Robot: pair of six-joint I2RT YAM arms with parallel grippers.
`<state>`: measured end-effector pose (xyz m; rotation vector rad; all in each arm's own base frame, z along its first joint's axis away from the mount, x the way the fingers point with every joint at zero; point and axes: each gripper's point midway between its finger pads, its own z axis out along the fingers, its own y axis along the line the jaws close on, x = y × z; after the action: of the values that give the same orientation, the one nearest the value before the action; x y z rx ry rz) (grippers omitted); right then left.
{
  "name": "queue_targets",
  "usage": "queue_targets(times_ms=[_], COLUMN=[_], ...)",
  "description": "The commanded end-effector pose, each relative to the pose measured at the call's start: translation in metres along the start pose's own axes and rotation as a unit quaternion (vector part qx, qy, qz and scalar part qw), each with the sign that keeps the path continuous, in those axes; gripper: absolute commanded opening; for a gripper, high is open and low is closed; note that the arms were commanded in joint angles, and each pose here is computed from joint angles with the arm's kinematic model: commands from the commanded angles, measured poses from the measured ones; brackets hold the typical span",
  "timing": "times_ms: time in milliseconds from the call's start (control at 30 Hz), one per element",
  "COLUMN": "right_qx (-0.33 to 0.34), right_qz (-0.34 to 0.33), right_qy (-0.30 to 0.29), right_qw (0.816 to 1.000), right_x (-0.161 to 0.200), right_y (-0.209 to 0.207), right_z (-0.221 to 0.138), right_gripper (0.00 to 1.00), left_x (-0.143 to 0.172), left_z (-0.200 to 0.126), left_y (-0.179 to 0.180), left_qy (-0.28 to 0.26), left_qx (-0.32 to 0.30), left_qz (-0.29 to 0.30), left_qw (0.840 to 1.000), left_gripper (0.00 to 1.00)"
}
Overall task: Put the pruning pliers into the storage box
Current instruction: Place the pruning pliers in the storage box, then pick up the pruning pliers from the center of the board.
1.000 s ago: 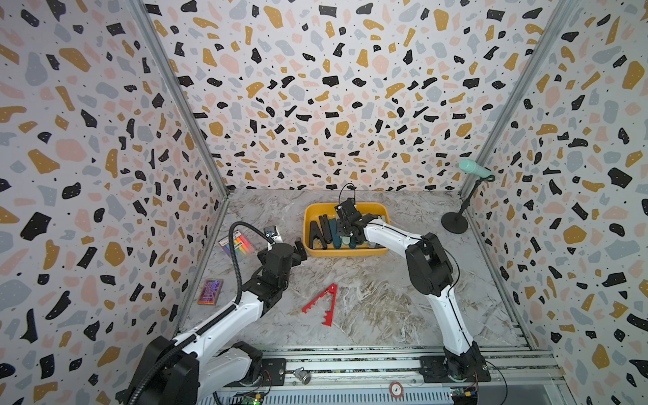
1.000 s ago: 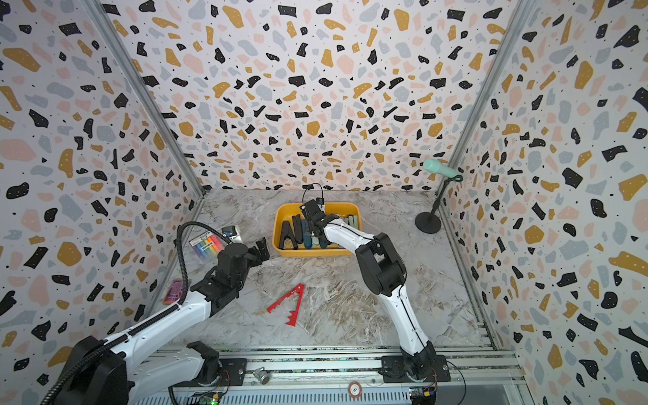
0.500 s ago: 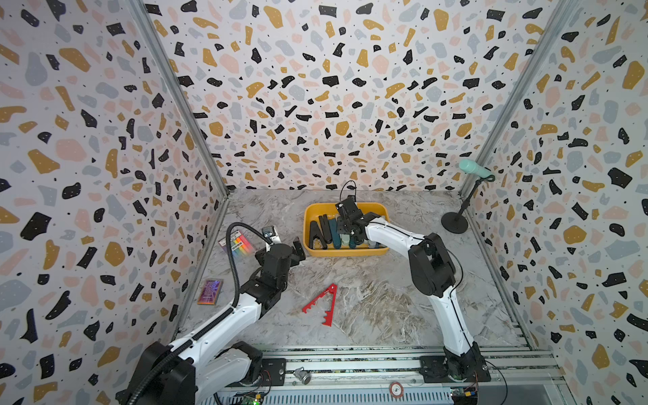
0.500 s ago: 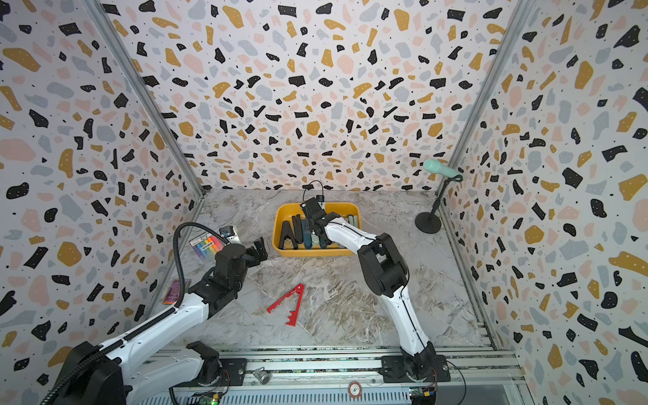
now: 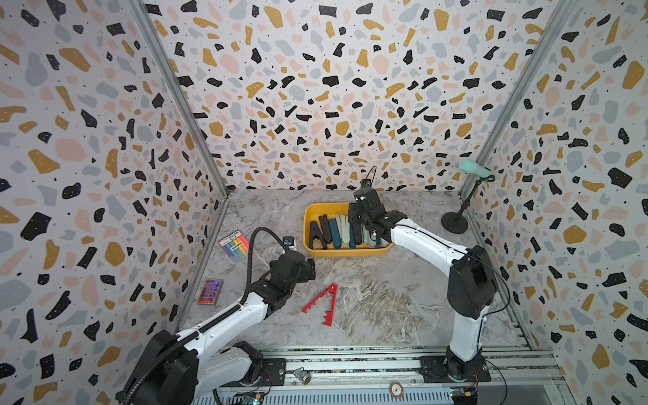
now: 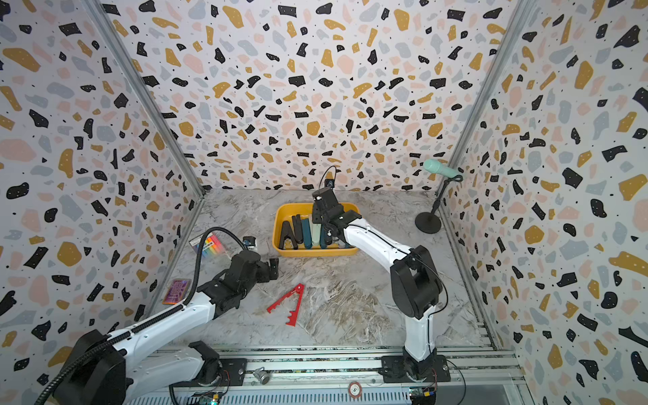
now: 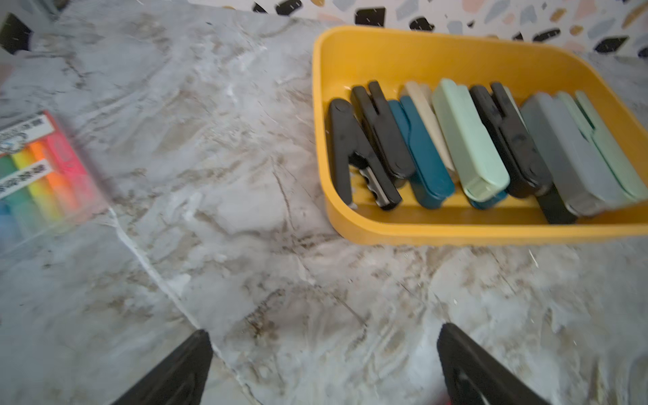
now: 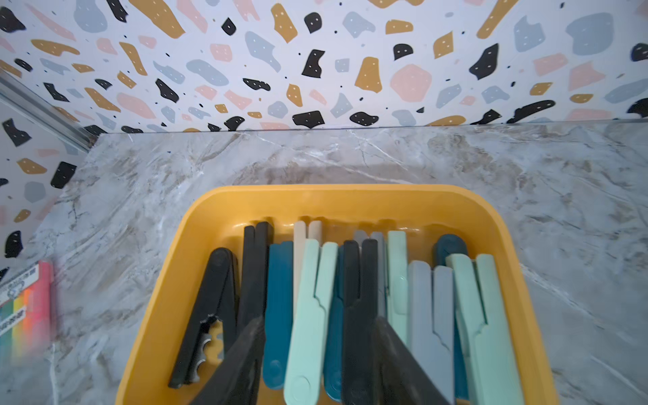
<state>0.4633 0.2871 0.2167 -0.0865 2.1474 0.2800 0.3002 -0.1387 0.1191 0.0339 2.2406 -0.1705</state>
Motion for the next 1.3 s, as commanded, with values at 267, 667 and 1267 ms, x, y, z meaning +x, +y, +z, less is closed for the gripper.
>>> queue_targets(times_ms=[267, 667, 1267], right_qx=[0.047, 0.062, 0.075], right_qz=[0.003, 0.065, 0.077], right_qy=[-0.058, -0.07, -0.075], right_qw=[0.997, 0.994, 0.991], right_x=[-0.003, 0.013, 0.018], right_y=[-0.094, -0.145, -0.158], right_z=[-0.053, -0.074, -0.082], right_gripper=[0.7, 0.72, 0.72], left_x=[0.057, 0.087, 0.113], left_z=[-0.012, -0.008, 0.012], left_y=[-0.039, -0.051, -0.063], left_qy=[0.128, 0.184, 0.219], left_qx=[0.037, 0.063, 0.091], left_qz=[0.089, 0.137, 0.165], left_qw=[0.987, 0.971, 0.957], left_gripper=[0.88, 0.76, 0.48])
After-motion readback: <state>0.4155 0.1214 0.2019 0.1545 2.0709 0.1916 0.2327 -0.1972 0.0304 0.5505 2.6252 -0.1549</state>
